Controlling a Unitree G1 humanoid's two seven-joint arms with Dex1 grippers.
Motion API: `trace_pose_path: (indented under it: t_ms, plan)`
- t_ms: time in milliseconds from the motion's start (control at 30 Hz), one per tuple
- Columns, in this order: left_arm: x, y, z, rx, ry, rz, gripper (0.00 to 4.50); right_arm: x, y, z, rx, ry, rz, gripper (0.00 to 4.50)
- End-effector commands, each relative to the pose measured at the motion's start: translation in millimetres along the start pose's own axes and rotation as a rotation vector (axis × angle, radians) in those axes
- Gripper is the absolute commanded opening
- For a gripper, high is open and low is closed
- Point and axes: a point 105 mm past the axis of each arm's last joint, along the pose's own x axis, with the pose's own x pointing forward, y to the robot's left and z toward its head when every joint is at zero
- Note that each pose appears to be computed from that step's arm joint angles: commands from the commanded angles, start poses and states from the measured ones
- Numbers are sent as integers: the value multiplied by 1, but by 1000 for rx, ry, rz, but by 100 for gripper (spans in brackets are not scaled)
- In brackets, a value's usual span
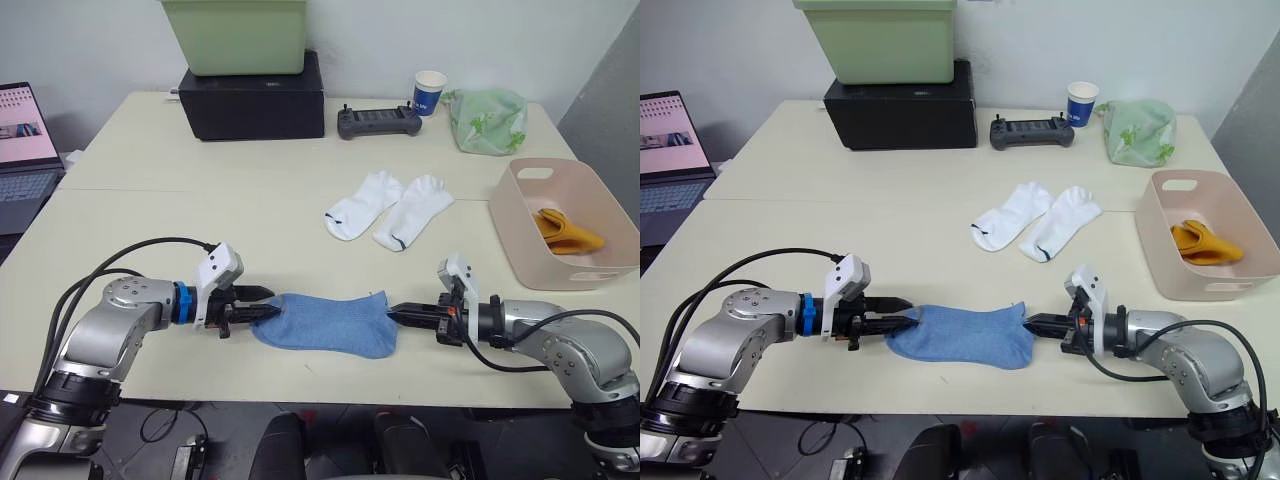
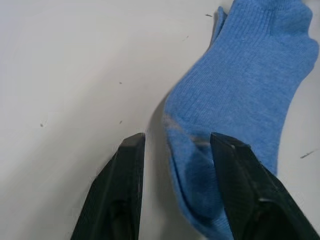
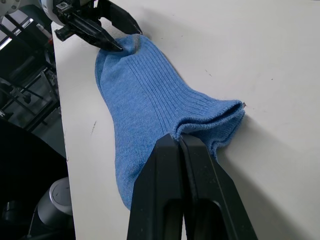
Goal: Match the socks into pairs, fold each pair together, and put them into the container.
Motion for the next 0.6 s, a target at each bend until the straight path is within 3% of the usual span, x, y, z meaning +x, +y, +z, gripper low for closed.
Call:
trace_pose_path:
  t_ms: [33,267,367,500,600]
  plan:
    - [3,2,8,65,-7,6,192,-1,3,5,-33,-11,13,0]
    - [7,0,6,88,16,-17,192,0,5,7,-36,-14,16,0]
    - [7,3,7,86,8,-4,130,0,7,6,-36,-14,21,0]
    - [5,0,15,78,-24,-15,5,-2,9,9,-37,-22,30,0]
    - [1,-3,17,62,-36,-19,2,-2,10,11,-37,-28,37,0]
